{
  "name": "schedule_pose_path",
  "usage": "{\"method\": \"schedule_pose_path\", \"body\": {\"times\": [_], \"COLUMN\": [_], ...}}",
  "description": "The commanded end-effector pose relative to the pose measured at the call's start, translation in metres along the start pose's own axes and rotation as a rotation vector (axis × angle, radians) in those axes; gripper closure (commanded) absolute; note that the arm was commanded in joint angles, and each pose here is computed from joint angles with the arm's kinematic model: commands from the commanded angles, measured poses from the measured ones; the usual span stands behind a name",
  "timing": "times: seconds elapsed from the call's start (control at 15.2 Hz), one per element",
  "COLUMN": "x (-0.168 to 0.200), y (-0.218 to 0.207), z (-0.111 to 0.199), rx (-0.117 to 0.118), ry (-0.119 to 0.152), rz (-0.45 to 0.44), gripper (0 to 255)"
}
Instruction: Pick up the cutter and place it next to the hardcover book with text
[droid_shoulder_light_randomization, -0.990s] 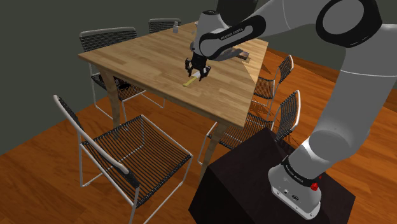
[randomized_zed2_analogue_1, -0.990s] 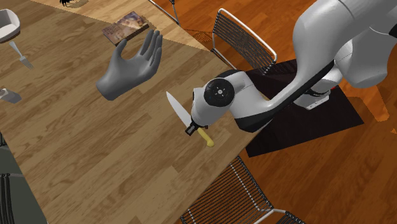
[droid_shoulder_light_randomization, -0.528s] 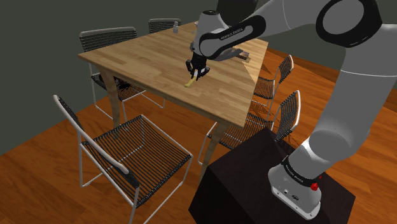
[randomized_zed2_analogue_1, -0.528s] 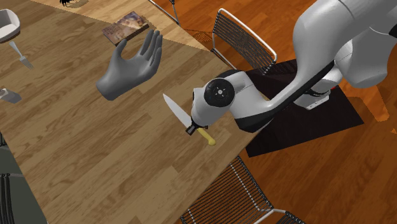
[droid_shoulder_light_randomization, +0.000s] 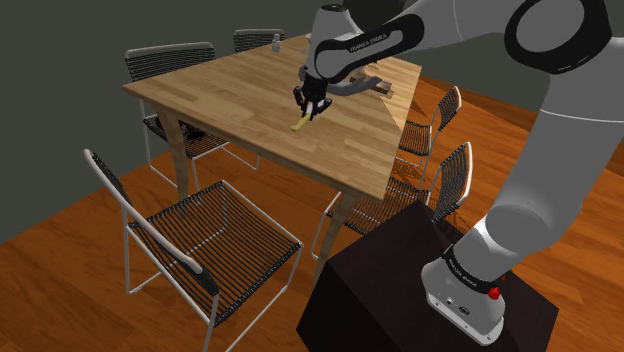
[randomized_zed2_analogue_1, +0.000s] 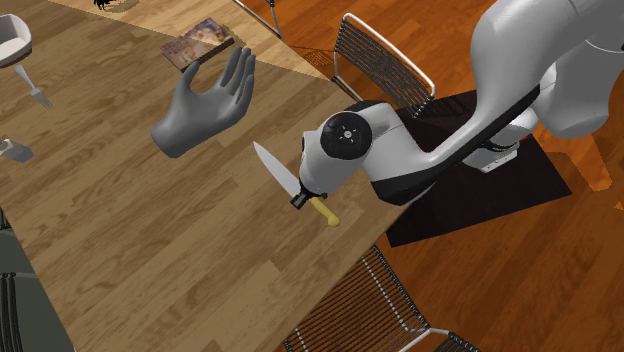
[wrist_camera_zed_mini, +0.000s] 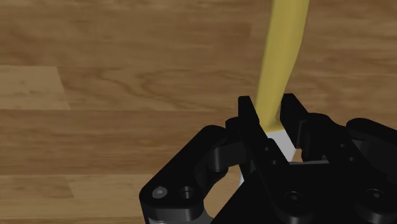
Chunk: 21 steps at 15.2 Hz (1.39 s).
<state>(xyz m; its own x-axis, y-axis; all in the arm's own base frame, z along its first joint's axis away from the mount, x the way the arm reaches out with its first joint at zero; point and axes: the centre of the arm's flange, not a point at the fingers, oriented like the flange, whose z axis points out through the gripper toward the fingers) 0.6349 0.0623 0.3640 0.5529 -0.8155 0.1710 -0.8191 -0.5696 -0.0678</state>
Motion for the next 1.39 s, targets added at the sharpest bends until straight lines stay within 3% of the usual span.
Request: {"method": "schedule_pose_path", "body": {"times": [0.0,0.73,1.32], "x": [0.001,0.01,0.105], "y": [-0.001,-0.005,0.065], "z": [-0.01,-0.066,-0.055], "rx": [0.0,0.0,0.0], "ry": [0.0,0.0,0.0], "rz": [0.0,0.0,0.0], "gripper": [255,255,255]}}
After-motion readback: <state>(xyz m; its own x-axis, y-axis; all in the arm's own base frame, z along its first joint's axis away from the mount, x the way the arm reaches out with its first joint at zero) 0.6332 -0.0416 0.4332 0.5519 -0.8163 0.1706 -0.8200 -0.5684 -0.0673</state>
